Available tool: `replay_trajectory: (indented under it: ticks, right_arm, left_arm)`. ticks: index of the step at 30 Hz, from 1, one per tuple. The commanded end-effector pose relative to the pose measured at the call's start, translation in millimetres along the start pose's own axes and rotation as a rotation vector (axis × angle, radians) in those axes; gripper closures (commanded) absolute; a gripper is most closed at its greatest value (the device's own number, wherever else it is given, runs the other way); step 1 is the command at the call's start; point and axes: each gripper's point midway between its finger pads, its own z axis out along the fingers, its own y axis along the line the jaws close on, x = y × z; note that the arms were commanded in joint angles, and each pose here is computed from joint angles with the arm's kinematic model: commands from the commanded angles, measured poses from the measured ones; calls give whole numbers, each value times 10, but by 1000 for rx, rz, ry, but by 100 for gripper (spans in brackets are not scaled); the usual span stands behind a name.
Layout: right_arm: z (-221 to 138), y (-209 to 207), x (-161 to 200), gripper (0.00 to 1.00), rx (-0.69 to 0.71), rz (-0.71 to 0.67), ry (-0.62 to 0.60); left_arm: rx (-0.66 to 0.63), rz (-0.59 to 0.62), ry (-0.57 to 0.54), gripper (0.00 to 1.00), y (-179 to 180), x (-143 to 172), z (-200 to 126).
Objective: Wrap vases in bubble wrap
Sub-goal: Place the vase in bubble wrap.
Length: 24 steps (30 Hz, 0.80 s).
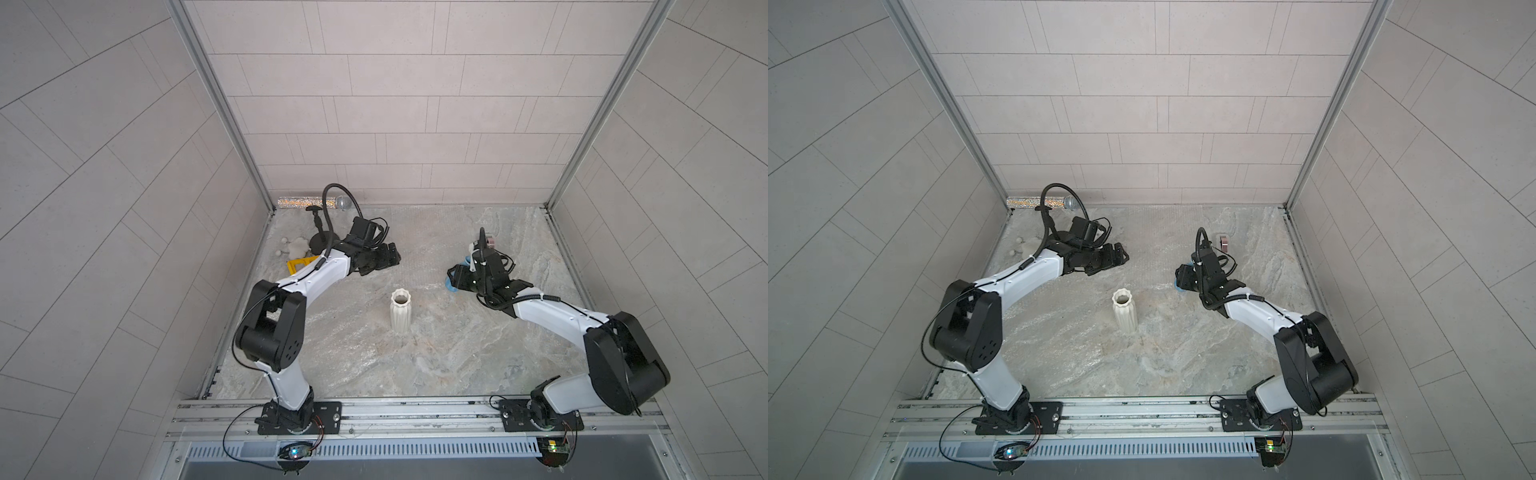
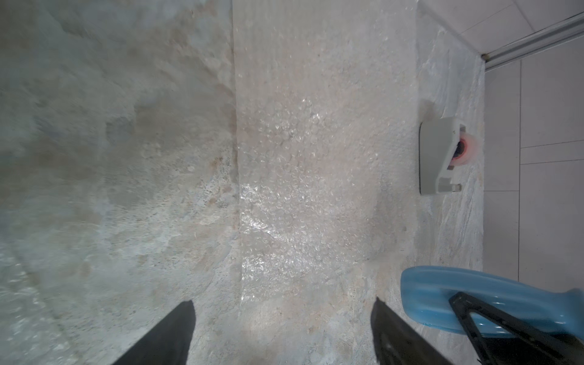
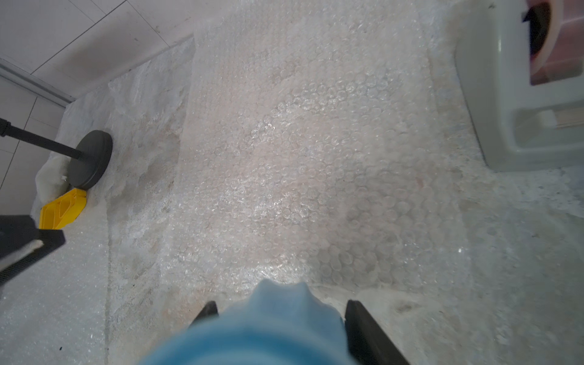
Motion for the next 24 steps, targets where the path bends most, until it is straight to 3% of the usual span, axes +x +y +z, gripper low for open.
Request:
replay_trajectory:
  ticks: [1, 12, 18, 24]
  right_arm:
    - [31, 235, -377, 81, -63, 54, -130]
    - [112, 230, -399, 83, -46, 28, -137]
    - [-5, 139, -446, 83, -36, 32, -155]
    - [-99, 87, -416, 83, -37, 95, -151]
  left_arm:
    - [73, -1, 50, 13, -134, 23, 229]
    - [147, 3, 165, 20, -270, 373, 771]
    - [189, -9, 224, 27, -346, 640, 821]
    - [202, 17, 239, 28, -409, 768, 632]
